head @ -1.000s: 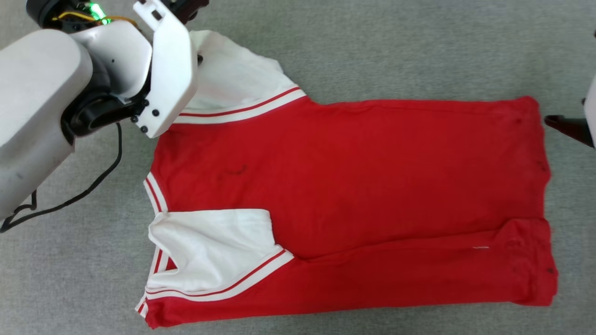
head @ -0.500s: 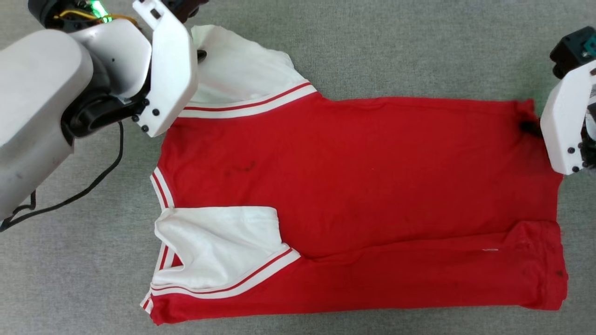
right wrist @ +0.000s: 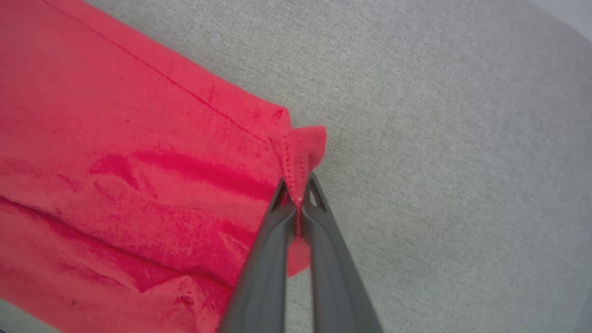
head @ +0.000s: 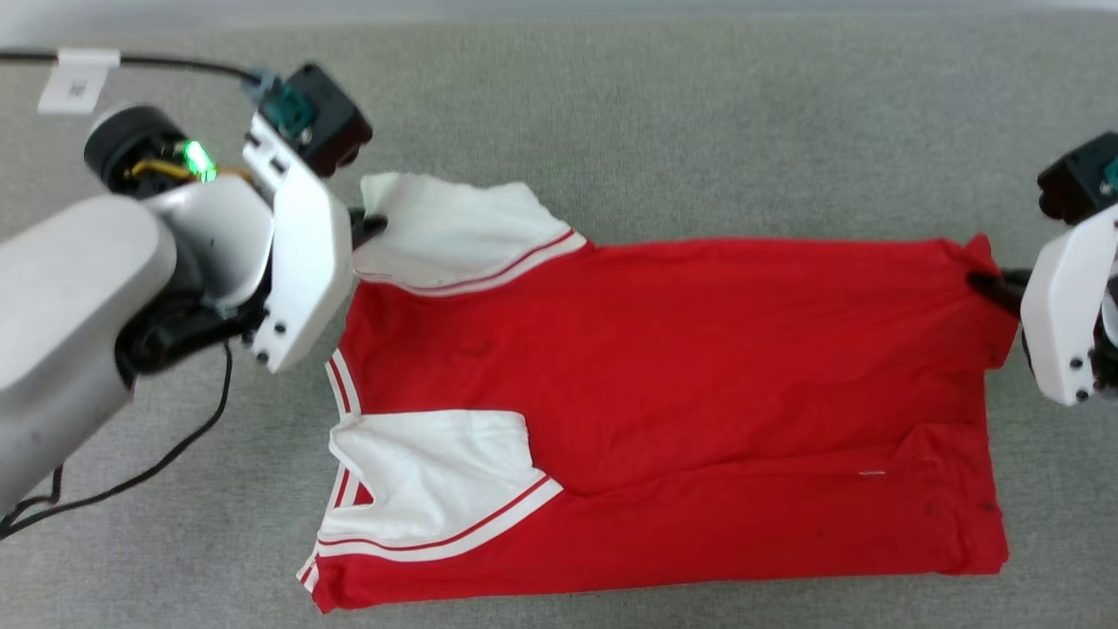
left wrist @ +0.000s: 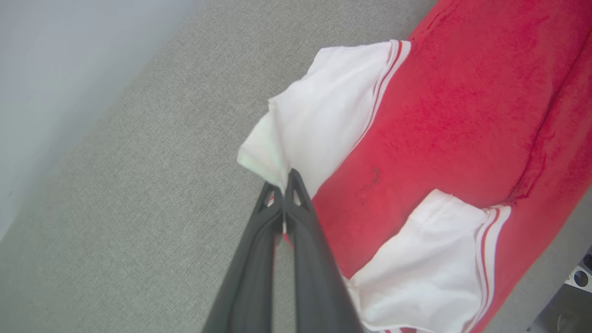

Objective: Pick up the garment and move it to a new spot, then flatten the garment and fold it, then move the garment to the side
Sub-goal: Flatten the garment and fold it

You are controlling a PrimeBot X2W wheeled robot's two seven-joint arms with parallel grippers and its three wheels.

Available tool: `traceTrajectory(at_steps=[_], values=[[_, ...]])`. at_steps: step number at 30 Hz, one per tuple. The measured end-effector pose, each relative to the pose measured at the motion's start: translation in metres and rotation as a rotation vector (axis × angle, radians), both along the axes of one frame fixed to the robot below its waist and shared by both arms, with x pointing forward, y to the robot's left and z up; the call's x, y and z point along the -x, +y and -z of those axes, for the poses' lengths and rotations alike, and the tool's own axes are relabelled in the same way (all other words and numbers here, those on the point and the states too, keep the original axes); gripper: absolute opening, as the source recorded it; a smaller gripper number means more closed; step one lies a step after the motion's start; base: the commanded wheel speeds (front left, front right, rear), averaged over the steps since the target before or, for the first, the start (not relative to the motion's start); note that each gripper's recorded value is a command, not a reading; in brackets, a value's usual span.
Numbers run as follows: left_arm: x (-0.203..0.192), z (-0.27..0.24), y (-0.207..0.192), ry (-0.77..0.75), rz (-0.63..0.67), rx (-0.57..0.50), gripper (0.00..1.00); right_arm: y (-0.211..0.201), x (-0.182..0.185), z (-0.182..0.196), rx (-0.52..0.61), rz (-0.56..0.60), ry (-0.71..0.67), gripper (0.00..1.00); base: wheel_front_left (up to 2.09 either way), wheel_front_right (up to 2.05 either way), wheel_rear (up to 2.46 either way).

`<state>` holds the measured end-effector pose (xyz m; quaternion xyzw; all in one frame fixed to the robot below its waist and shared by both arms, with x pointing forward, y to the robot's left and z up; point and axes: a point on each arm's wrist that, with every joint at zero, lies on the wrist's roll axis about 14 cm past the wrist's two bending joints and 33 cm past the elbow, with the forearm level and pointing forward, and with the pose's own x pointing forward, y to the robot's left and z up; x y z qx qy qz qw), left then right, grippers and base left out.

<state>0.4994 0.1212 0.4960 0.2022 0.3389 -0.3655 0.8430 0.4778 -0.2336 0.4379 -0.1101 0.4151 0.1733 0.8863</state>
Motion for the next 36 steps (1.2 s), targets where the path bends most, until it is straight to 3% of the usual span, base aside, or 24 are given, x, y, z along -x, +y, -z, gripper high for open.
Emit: traceTrajectory(at_steps=[11, 19, 27, 28, 29, 30, 36], values=[[0.087, 0.015, 0.014, 0.082, 0.014, 0.005, 0.0, 0.005, 0.055, -0.013, -0.035, -0.051, -0.049, 0.0, 0.0, 0.0, 0.0], [0.156, 0.064, 0.023, 0.263, -0.029, 0.009, 0.0, 0.0, 0.102, 0.022, -0.056, -0.032, 0.059, 0.0, 0.0, 0.0, 0.0], [0.175, 0.104, 0.019, 0.377, -0.061, 0.019, 0.0, 0.002, 0.123, 0.061, -0.08, 0.018, 0.172, 0.0, 0.0, 0.0, 0.0], [0.176, 0.107, 0.018, 0.381, -0.064, 0.024, 0.16, 0.002, 0.123, 0.062, -0.081, 0.02, 0.17, 0.2, 0.0, 0.0, 0.0], [0.175, 0.107, 0.017, 0.372, -0.067, 0.033, 1.0, 0.003, 0.121, 0.062, -0.082, 0.019, 0.159, 0.84, 0.0, 0.0, 0.0], [0.171, 0.105, 0.016, 0.355, -0.076, 0.047, 1.0, 0.004, 0.12, 0.06, -0.087, 0.017, 0.147, 1.0, 0.0, 0.0, 0.0], [0.143, 0.07, 0.023, 0.151, -0.129, 0.111, 1.0, 0.004, 0.098, 0.022, -0.126, 0.005, -0.042, 1.0, 0.0, 0.0, 0.0]])
